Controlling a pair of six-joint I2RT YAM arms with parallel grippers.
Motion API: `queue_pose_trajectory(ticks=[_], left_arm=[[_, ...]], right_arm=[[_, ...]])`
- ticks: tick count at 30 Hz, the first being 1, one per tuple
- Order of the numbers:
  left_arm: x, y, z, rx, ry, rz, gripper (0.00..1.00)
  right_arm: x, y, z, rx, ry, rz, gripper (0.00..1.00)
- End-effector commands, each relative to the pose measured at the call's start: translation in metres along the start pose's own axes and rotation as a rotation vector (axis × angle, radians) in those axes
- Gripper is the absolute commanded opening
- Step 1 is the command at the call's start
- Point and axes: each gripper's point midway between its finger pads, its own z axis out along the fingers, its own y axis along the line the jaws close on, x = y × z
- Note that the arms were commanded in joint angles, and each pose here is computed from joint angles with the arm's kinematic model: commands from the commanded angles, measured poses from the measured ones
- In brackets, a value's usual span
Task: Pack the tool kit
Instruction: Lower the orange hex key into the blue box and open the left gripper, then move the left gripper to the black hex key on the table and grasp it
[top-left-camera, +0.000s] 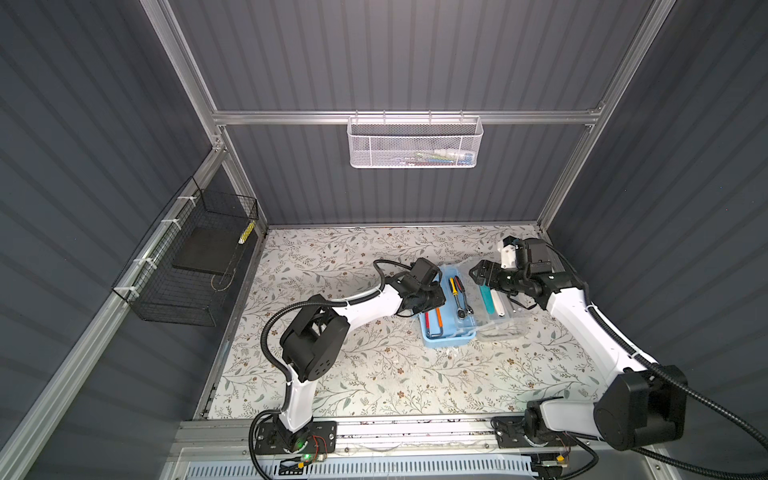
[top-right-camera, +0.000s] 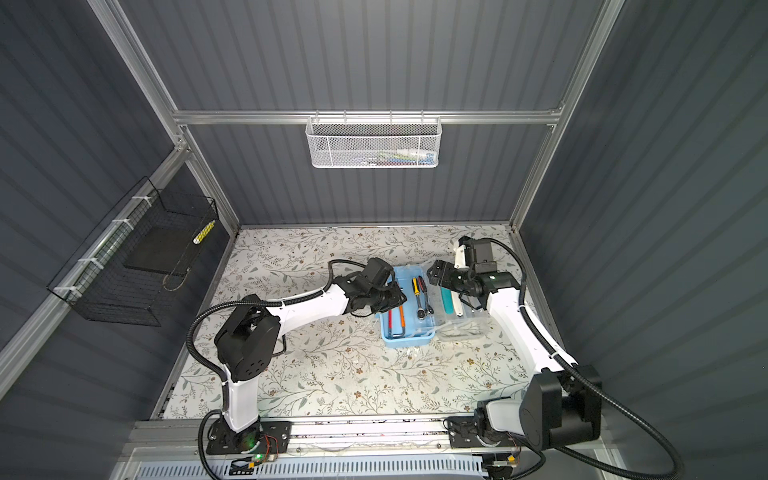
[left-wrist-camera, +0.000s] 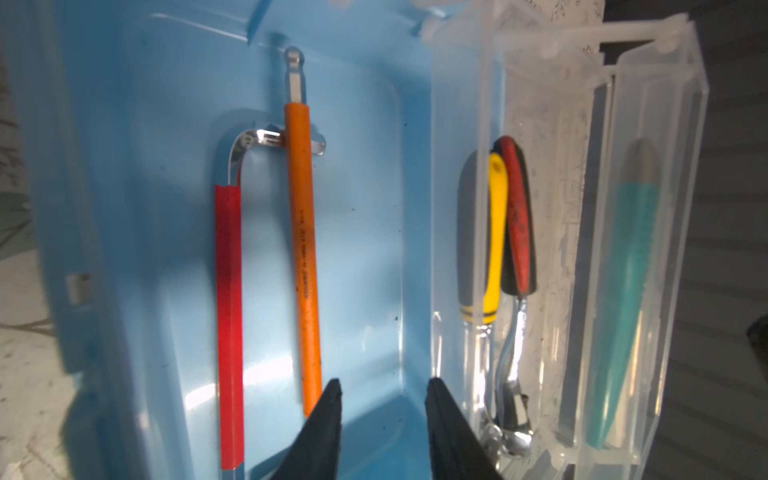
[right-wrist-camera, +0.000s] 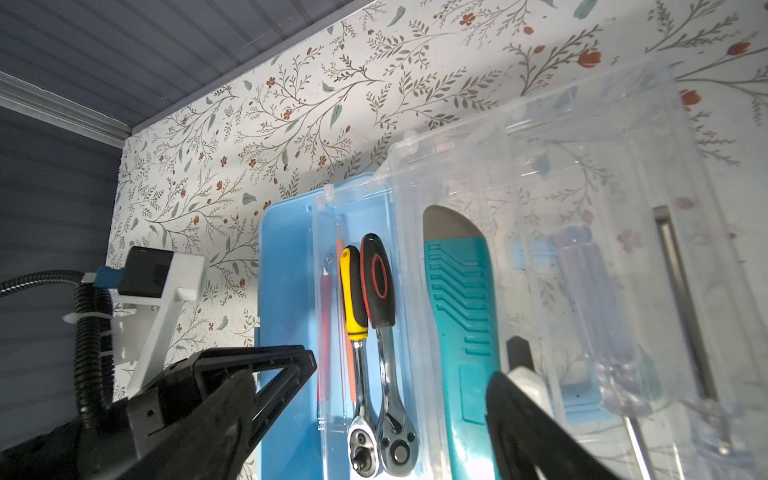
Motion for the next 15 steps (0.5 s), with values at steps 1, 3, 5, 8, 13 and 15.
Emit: queue_pose_trajectory(ticks=[1,3,5,8,13,15], left_arm=[[-0.003,-0.01,-0.014,0.003,-0.019,0.024,0.42],[-0.007,-0.011,-0.022,-0.003,-0.037,0.041,0.46],[-0.012,-0.011,-0.034,-0.026,-0.071,0.064,0.52],[-0.019,-0.001,-0.054,-0.085,-0.125,0.089,0.64],[-0.021,0.044,-0.086,-0.244,-0.206,0.093,0.88],[-0.024,0.064,-0.098,-0.282,-0.23,0.059,0.91]], right_arm=[[0.001,-0.003,-0.002,0.009,-0.002,-0.005,0.88],[0.001,-0.003,-0.002,0.008,-0.004,-0.004,0.88],[0.001,-0.003,-0.002,0.008,-0.006,-0.003,0.88],[0.001,-0.002,-0.002,0.005,-0.005,-0.001,0.88],[0.001,-0.001,-0.003,-0.001,-0.011,-0.001,0.88],[0.001,-0.001,-0.003,-0.002,-0.012,-0.001,0.88]])
